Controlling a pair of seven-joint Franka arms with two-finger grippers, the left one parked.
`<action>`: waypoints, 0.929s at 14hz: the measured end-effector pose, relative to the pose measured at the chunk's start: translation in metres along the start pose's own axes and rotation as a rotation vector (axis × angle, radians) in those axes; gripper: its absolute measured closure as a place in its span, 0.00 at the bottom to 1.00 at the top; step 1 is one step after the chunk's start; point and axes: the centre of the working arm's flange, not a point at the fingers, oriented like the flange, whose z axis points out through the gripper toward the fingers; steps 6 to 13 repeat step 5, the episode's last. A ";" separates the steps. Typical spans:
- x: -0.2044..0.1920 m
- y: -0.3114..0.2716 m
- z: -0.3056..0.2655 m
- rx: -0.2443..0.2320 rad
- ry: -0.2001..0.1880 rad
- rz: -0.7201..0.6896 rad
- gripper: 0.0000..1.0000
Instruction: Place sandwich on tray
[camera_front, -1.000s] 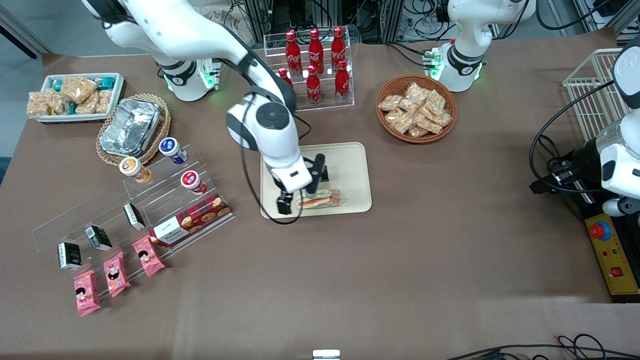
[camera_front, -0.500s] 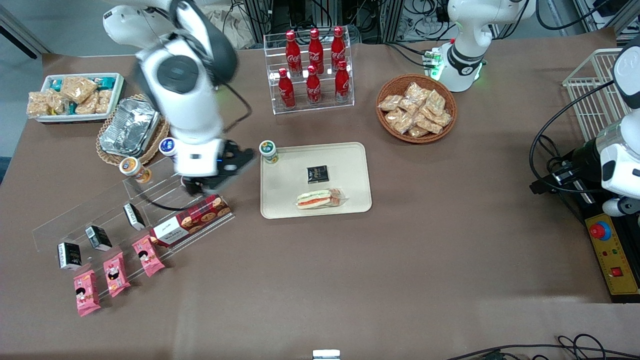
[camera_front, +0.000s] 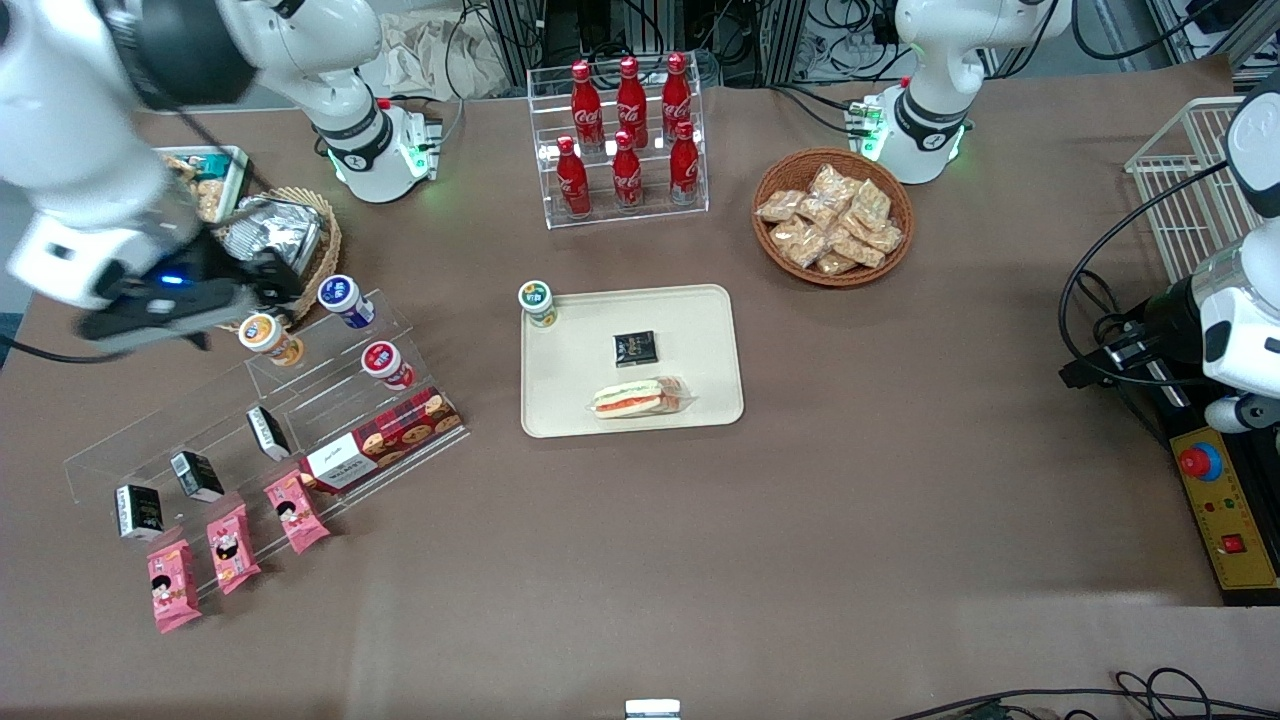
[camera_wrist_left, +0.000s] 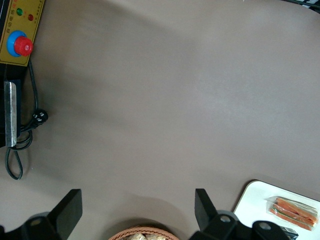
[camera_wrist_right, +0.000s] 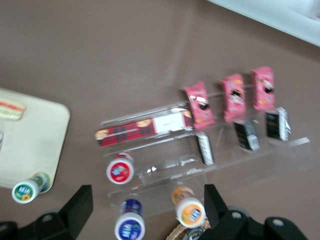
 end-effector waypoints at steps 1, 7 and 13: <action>-0.007 0.026 -0.005 0.000 0.006 0.049 0.01; -0.029 0.099 0.002 0.007 -0.026 0.186 0.01; -0.029 0.099 0.002 0.007 -0.026 0.186 0.01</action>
